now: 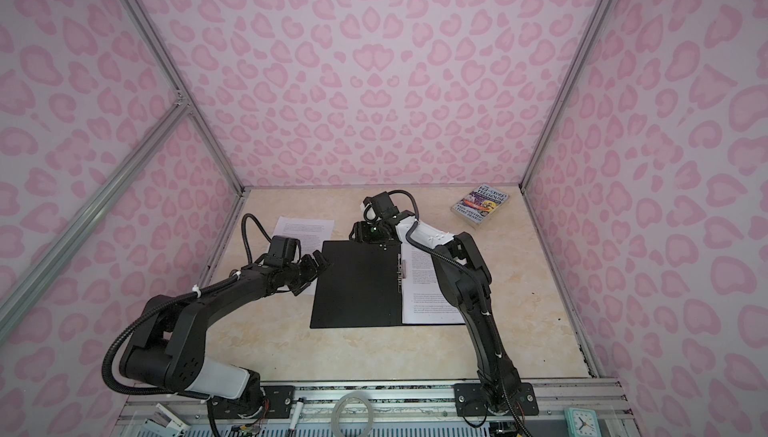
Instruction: Put the files into the folder
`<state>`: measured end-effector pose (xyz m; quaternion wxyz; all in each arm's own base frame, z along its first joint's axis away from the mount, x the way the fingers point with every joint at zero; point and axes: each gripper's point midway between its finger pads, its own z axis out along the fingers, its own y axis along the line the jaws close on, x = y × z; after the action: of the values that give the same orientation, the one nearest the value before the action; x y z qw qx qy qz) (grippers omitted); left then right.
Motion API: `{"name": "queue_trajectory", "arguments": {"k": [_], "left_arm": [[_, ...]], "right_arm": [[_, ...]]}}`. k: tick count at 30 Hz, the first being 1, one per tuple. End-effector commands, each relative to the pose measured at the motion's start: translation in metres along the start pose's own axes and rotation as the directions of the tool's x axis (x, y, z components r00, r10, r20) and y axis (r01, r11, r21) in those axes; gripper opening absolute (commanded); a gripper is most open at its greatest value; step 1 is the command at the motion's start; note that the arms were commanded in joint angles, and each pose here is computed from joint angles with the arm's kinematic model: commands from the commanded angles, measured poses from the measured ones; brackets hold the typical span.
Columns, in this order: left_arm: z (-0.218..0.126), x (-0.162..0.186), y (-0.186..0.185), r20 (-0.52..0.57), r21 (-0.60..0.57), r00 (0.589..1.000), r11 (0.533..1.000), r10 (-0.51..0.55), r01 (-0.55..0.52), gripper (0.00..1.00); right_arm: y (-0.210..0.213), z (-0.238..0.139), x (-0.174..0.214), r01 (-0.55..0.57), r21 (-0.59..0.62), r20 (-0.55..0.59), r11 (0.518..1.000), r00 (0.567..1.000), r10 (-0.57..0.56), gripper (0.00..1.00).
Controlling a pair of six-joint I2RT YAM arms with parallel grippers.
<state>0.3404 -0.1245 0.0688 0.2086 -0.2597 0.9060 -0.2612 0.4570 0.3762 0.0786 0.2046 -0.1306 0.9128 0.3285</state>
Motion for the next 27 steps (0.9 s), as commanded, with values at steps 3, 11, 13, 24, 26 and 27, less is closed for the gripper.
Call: {"name": "queue_trajectory", "arguments": {"k": [3,11,13,24,26,27], "left_arm": [[-0.034,-0.033,0.022,0.109,-0.032,0.991,0.997,-0.072,0.076,1.00],[-0.060,-0.067,0.103,0.238,-0.060,0.937,0.959,-0.257,0.279,0.98],[-0.063,-0.075,0.121,0.271,-0.078,0.921,0.947,-0.280,0.311,0.97],[-0.073,-0.128,0.157,0.360,-0.094,0.899,0.949,-0.250,0.302,0.98],[-0.070,-0.131,0.162,0.345,-0.115,0.910,0.952,-0.229,0.283,0.98],[-0.066,-0.130,0.164,0.321,-0.128,0.918,0.950,-0.233,0.286,0.98]], "right_arm": [[0.011,0.010,0.020,0.045,-0.015,-0.068,0.999,0.997,-0.046,0.62],[0.046,0.022,0.042,0.103,-0.075,-0.115,0.992,0.987,-0.112,0.55],[0.055,0.027,0.045,0.116,-0.087,-0.126,0.989,0.984,-0.127,0.54],[0.099,0.074,0.076,0.183,-0.137,-0.211,0.973,0.955,-0.209,0.50],[0.103,0.081,0.082,0.195,-0.142,-0.229,0.970,0.947,-0.224,0.50],[0.103,0.084,0.085,0.197,-0.145,-0.234,0.970,0.945,-0.227,0.50]]}}
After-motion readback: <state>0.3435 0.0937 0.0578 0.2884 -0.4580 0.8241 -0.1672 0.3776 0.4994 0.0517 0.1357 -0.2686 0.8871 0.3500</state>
